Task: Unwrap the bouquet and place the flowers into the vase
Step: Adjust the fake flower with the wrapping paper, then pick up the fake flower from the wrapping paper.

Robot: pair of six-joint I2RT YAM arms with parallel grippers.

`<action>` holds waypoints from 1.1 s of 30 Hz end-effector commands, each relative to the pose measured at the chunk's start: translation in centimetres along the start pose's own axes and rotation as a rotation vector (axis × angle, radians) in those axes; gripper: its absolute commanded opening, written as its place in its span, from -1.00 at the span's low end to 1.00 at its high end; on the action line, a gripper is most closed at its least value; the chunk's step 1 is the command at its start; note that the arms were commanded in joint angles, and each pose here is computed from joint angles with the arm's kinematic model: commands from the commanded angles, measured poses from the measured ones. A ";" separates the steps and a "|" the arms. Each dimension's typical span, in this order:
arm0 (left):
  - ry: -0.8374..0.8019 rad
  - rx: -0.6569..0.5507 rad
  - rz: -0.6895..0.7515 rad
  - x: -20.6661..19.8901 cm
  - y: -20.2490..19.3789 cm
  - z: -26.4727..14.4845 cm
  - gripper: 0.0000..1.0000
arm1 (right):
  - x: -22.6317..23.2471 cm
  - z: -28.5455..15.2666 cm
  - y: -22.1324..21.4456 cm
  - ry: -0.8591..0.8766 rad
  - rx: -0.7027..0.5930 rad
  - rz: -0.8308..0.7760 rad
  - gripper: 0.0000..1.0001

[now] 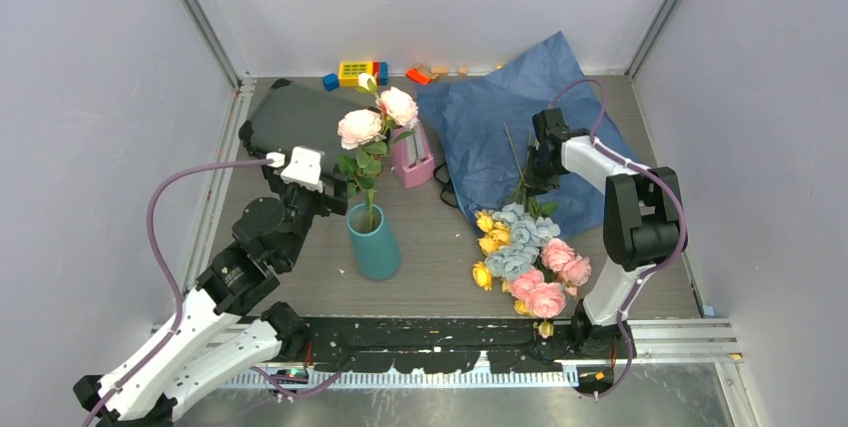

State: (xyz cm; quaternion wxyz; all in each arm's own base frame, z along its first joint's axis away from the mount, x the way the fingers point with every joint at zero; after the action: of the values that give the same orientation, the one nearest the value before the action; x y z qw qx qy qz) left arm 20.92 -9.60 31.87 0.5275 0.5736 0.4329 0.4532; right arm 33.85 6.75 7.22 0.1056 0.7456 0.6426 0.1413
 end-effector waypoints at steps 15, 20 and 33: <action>-0.044 -0.096 -0.073 0.4 4.8 -1.3 0.76 | 0.9 -13.0 5.7 0.086 -0.436 0.030 -1.00; -0.080 -0.083 -0.062 -0.2 5.0 -1.3 0.76 | 0.9 -11.9 4.9 0.089 -0.378 0.026 -1.00; -0.105 -0.034 -0.057 -1.1 3.8 -0.5 0.77 | 0.6 -4.6 4.2 -0.023 -0.226 0.042 -0.28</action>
State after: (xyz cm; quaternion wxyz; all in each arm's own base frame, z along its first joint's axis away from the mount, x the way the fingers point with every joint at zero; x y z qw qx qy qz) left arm 20.41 -10.83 34.22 0.5526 0.5907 0.4137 0.4179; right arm 34.63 6.68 13.01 0.1620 0.7446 0.6154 0.2016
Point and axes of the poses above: each gripper's point midway between its finger pads, its own z axis out along the fingers, its own x axis along the line the jaws close on, y = z × x, the point moved 4 cm from there along -z, back along the fingers, and after that the axes turned 5 degrees about -z, right-handed, at the moved point
